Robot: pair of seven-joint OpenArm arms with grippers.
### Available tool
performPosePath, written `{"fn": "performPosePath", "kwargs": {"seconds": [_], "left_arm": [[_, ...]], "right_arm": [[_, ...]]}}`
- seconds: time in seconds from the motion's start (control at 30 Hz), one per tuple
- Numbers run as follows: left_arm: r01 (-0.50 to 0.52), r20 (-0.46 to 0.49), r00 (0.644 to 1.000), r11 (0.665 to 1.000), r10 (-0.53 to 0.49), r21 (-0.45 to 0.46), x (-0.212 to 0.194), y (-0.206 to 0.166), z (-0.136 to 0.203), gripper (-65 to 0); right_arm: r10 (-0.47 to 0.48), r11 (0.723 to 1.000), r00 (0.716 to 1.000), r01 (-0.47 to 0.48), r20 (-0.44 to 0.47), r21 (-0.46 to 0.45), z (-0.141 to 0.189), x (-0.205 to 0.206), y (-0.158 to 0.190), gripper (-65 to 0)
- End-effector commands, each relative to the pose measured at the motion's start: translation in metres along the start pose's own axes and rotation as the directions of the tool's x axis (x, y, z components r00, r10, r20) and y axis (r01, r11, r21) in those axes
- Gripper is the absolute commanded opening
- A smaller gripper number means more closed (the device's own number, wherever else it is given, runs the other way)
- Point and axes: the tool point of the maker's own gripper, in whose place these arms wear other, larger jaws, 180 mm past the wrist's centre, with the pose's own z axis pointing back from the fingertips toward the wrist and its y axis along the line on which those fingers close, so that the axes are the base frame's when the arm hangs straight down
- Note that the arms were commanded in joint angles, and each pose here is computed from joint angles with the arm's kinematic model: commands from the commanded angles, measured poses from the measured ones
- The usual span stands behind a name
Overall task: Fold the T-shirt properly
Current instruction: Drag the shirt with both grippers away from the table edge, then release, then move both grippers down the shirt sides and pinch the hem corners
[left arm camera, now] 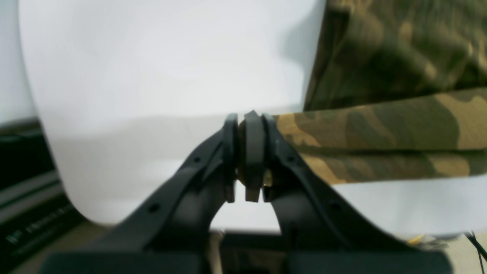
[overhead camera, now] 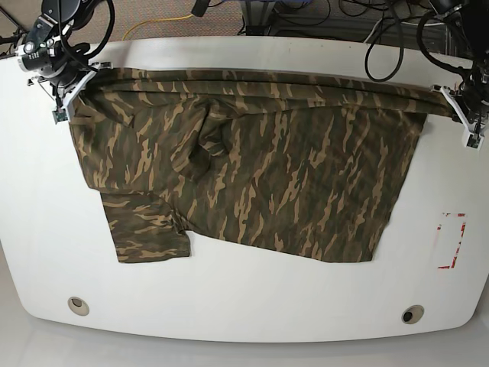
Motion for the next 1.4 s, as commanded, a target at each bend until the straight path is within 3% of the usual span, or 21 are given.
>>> {"fn": "performPosePath", "kwargs": {"seconds": [0.0,0.23,0.27,0.33,0.43,0.5,0.57,0.67,0.83,1.0,1.1,1.37], "left_arm": [[0.015,0.060,0.998,0.999,-0.018,0.050,0.026,0.015,0.005,-65.0],[0.062,0.091,0.994,0.998,-0.063,0.017,0.047,0.000,-0.001,-65.0],[0.065,0.091,0.994,0.998,-0.066,0.016,0.047,0.000,-0.002,-65.0],[0.068,0.086,0.994,0.998,-0.069,0.012,0.046,-0.001,-0.003,-65.0],[0.075,0.069,0.995,0.997,-0.074,-0.015,0.043,-0.008,-0.009,-51.1],[0.080,0.065,0.995,0.997,-0.079,-0.015,0.042,-0.007,-0.009,-37.1],[0.081,0.065,0.995,0.997,-0.080,-0.017,0.042,-0.007,-0.010,-25.7],[0.076,0.068,0.995,0.997,-0.074,-0.019,0.043,-0.008,-0.011,-16.9],[0.015,0.091,0.996,0.999,-0.011,-0.039,0.058,-0.001,-0.024,-16.5],[-0.066,0.102,0.992,0.995,0.074,-0.076,0.068,0.006,-0.041,-16.5],[-0.100,0.169,0.979,0.989,0.117,-0.107,0.087,0.000,-0.048,-16.5],[-0.106,0.212,0.969,0.988,0.128,-0.112,0.098,0.001,-0.048,-16.5]], "right_arm": [[0.009,0.999,1.000,-0.011,-0.024,-0.053,0.005,-0.004,-0.015,-65.0],[0.009,0.999,1.000,-0.011,-0.028,-0.052,0.005,-0.005,-0.015,-63.6],[0.009,0.999,1.000,-0.011,-0.028,-0.052,0.005,-0.005,-0.015,-62.1],[0.007,0.998,1.000,-0.008,-0.028,-0.058,0.006,-0.006,-0.016,-53.4],[0.016,0.998,1.000,-0.017,-0.016,-0.067,0.009,-0.002,-0.017,-35.2],[0.022,0.997,1.000,-0.022,-0.006,-0.075,0.012,0.001,-0.018,-24.6],[0.014,0.996,1.000,-0.014,-0.001,-0.083,0.013,0.002,-0.021,-18.4],[-0.039,0.993,0.998,0.044,0.042,-0.111,0.018,0.011,-0.033,-17.6],[-0.101,0.984,0.987,0.118,0.128,-0.133,0.020,0.037,-0.048,-17.6],[-0.148,0.983,0.974,0.164,0.169,-0.086,0.003,0.063,-0.056,-17.6],[-0.177,0.982,0.966,0.187,0.189,-0.034,-0.012,0.085,-0.059,-17.6],[-0.185,0.982,0.951,0.167,0.249,0.092,-0.048,0.145,-0.067,-17.6]]}}
